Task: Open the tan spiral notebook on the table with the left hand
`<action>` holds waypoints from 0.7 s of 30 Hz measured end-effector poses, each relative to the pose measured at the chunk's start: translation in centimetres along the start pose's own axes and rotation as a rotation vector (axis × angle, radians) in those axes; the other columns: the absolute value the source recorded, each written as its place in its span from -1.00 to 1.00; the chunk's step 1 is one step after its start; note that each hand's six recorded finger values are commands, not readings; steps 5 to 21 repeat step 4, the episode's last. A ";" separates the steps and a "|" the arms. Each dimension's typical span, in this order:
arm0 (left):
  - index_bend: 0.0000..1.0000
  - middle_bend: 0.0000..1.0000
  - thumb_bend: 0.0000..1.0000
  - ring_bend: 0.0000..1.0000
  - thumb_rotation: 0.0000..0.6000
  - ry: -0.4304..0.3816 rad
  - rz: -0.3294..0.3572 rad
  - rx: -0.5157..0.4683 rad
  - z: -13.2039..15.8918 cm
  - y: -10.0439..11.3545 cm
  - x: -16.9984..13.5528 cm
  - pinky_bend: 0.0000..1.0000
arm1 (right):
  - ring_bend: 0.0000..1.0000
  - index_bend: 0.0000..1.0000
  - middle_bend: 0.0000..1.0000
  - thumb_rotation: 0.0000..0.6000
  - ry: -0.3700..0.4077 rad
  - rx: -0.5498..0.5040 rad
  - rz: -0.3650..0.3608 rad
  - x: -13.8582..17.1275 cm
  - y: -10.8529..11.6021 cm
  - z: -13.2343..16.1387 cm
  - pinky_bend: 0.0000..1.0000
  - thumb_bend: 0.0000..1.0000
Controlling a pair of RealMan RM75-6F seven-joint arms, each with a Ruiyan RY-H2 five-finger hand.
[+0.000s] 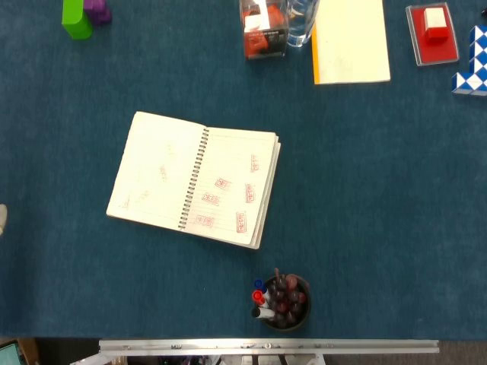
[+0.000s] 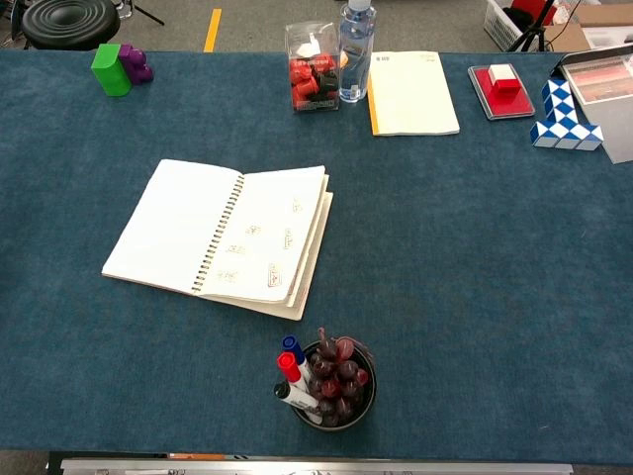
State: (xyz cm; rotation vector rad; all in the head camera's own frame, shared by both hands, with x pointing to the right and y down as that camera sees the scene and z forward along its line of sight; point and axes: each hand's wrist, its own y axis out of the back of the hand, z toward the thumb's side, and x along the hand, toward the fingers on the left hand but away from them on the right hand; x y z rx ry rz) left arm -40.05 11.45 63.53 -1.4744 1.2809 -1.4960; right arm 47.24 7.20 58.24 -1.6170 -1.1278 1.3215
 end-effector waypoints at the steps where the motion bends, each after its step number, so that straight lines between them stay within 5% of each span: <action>1: -1.00 -1.00 -0.39 -1.00 1.00 0.002 0.000 -0.001 0.0 0.0 -0.1 -0.92 | -0.67 -0.64 -0.50 1.00 0.002 0.003 0.001 0.0 0.0 0.1 -0.57 -0.45; 21: -1.00 -1.00 -0.39 -1.00 1.00 0.004 -0.002 -0.003 -0.1 0.0 -0.2 -0.92 | -0.67 -0.64 -0.50 1.00 0.011 0.005 0.015 -0.1 -0.3 0.4 -0.57 -0.44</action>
